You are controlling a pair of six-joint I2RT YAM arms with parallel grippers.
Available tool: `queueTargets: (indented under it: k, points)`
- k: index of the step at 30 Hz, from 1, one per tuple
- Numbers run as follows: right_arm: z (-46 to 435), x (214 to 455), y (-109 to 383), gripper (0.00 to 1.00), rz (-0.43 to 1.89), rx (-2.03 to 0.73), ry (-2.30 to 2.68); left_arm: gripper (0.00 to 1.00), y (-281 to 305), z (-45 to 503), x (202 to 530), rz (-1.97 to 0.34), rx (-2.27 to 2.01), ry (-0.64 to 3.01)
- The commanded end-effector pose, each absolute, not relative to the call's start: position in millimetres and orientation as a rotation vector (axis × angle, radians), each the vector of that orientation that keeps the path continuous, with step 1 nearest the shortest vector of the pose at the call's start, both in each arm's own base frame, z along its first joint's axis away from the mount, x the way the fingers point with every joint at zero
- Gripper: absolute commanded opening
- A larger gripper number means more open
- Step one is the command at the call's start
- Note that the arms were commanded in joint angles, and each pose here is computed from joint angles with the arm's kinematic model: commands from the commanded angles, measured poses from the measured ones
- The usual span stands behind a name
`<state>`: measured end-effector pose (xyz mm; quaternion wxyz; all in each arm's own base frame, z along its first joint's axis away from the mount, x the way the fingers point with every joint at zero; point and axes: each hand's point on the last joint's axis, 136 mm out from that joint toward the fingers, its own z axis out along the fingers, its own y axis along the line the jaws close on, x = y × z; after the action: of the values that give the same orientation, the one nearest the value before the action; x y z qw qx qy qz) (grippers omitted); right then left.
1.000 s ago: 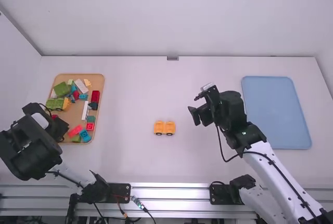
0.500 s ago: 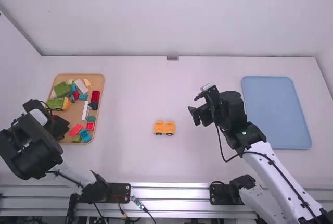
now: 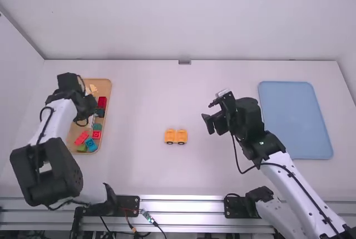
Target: Assemble lego blocks to make yellow taxi
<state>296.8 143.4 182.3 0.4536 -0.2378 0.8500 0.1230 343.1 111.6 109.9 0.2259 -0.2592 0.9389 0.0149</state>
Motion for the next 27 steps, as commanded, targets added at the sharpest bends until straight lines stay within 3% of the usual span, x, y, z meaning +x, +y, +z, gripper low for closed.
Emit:
queueTargets:
  k: [1,6,9,11,19,27]
  points:
    - [207,304,121,0.99,0.227,-0.373,2.081,0.02,69,133,351,0.04,-0.394,2.607]
    - [211,294,107,0.99,0.2,-0.301,2.097,0.01,6,132,342,-0.039,-0.089,2.683]
    - [212,286,104,0.99,0.195,-0.299,2.104,0.02,-39,126,328,-0.219,0.247,2.724]
    - [214,284,103,0.99,0.207,-0.288,2.102,0.02,-45,126,326,-0.246,0.235,2.73]
    - [213,285,104,0.99,0.225,-0.255,2.109,0.02,-29,110,321,-0.231,-0.614,2.733]
    - [196,296,108,0.99,0.215,-0.262,2.156,0.02,-41,83,297,-0.103,-1.069,2.637]
